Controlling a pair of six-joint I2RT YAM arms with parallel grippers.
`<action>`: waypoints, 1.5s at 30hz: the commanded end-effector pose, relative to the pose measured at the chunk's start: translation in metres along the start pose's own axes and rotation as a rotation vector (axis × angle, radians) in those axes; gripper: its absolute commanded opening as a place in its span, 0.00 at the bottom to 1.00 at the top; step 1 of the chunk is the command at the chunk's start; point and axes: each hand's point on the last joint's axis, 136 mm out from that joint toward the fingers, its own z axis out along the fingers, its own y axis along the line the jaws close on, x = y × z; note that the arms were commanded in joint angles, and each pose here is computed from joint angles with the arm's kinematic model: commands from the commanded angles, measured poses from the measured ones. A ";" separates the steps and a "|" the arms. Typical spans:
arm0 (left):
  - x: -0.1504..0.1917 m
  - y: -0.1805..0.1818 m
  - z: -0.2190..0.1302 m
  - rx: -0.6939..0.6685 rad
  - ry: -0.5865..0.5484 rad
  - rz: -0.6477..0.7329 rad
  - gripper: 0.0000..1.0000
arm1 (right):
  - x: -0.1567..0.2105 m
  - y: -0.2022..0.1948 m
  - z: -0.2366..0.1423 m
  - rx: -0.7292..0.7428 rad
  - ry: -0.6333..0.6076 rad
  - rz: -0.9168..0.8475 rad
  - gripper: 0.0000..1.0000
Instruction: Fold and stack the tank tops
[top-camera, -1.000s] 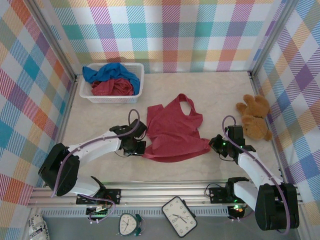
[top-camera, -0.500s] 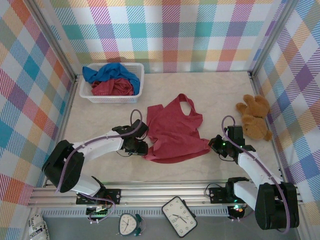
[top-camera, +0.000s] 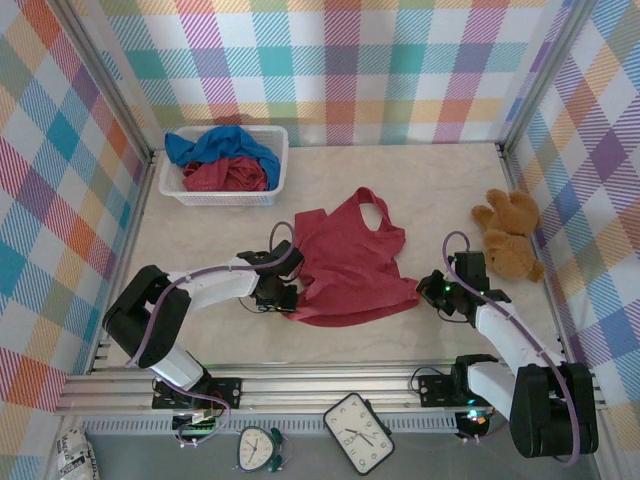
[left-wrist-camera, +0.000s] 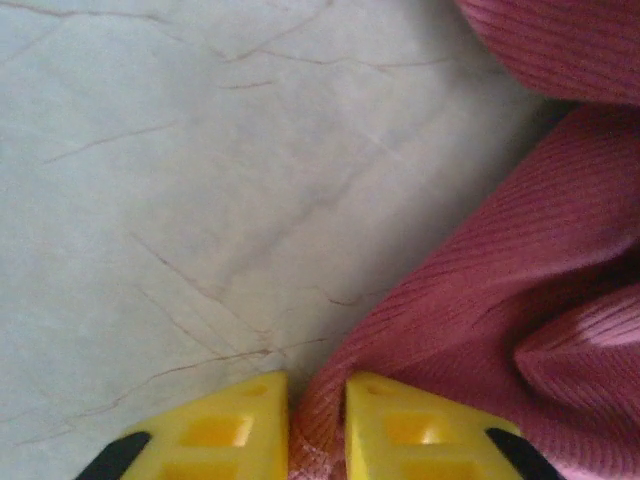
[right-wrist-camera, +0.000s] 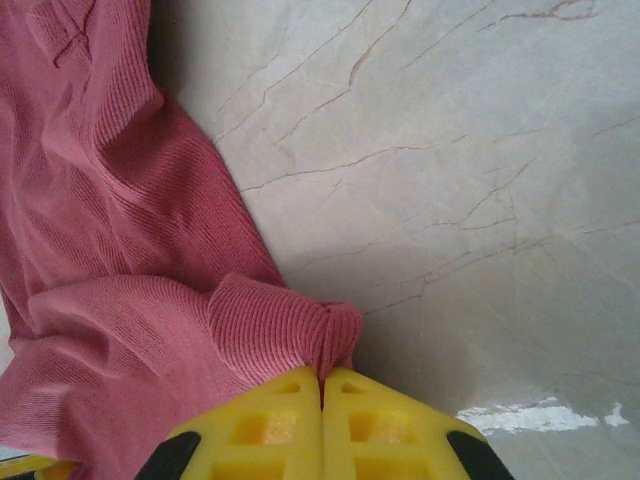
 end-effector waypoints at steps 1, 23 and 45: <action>0.001 -0.016 0.008 0.059 0.027 0.027 0.07 | 0.000 0.002 -0.001 -0.012 0.005 -0.016 0.00; -0.103 -0.003 -0.375 -0.077 -0.850 0.041 0.00 | -0.096 0.235 -0.236 -0.606 -0.562 -0.454 0.00; -0.277 -0.009 -0.441 -0.161 -1.120 0.050 0.00 | -0.209 0.322 -0.255 -0.659 -0.731 -0.455 0.00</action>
